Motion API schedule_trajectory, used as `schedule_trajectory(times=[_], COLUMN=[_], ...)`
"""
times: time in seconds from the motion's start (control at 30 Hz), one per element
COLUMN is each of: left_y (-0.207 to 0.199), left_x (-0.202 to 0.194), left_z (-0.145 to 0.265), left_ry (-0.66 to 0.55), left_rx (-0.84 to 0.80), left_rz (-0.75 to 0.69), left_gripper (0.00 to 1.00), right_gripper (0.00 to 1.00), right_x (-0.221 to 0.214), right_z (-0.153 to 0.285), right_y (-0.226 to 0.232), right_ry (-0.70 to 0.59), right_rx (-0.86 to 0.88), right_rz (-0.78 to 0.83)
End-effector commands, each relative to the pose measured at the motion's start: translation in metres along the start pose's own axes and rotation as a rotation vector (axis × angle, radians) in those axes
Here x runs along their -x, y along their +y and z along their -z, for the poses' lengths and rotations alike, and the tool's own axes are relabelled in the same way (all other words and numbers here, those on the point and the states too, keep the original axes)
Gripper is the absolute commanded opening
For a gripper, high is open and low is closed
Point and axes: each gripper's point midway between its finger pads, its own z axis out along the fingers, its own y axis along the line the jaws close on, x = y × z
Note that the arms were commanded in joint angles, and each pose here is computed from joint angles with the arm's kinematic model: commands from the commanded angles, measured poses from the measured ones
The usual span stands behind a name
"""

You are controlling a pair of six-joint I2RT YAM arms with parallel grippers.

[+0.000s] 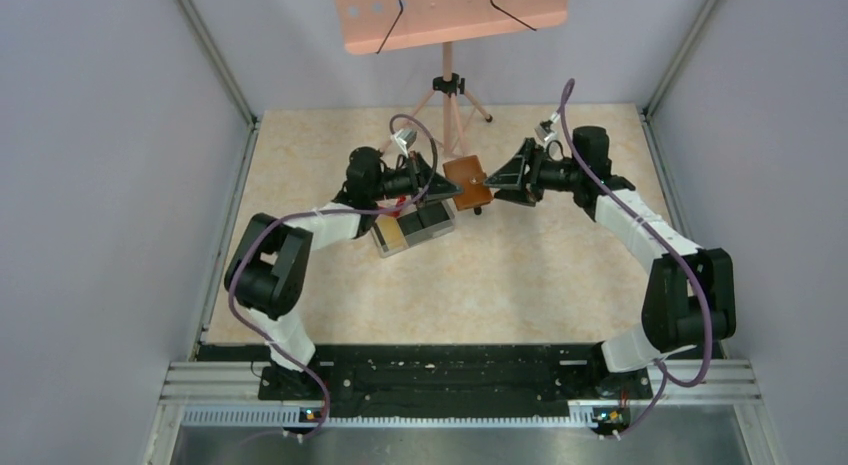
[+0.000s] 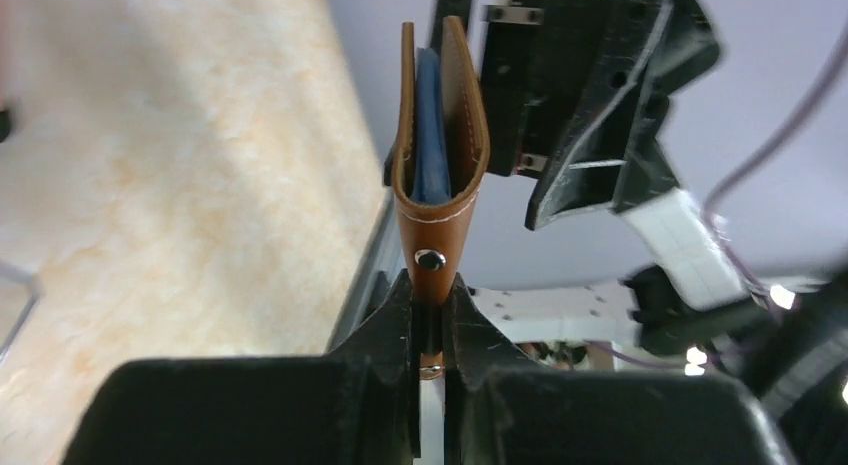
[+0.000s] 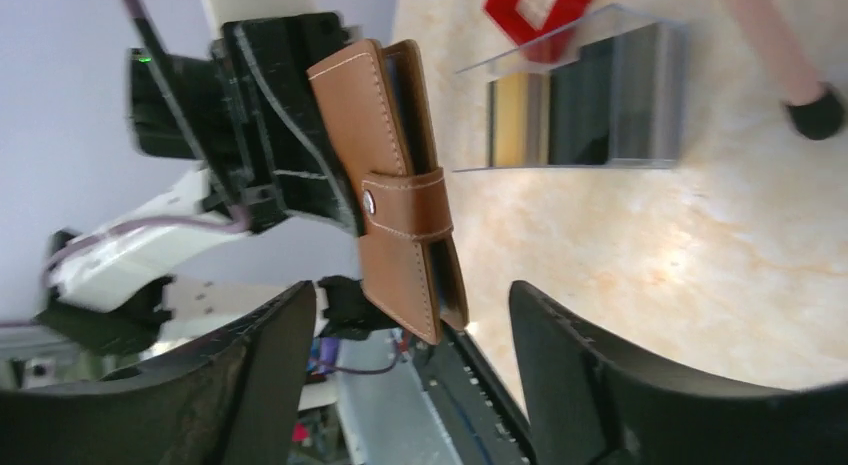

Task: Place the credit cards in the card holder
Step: Open the card holder.

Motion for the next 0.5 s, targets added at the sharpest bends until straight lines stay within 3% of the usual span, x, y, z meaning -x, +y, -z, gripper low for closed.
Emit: schedule_trajectory(times=[0.0, 0.07, 0.2, 0.47], left_y=[0.011, 0.028, 0.035, 0.035], left_x=[-0.003, -0.018, -0.036, -0.047], left_z=[0.014, 0.023, 0.023, 0.018], left_ry=[-0.043, 0.0, 0.043, 0.063], left_rx=[0.336, 0.498, 0.61, 0.687], left_rz=[-0.165, -0.122, -0.093, -0.08], left_gripper=[0.0, 0.0, 0.0, 0.0], right_gripper=[0.79, 0.86, 0.89, 0.88], right_x=[0.005, 0.001, -0.014, -0.036], right_z=[0.013, 0.013, 0.002, -0.019], right_y=[-0.018, -0.024, -0.026, -0.034], right_ry=[-0.039, -0.019, 0.044, 0.14], right_rx=[-0.221, -0.287, -0.363, -0.446], right_rz=[0.126, 0.179, 0.251, 0.334])
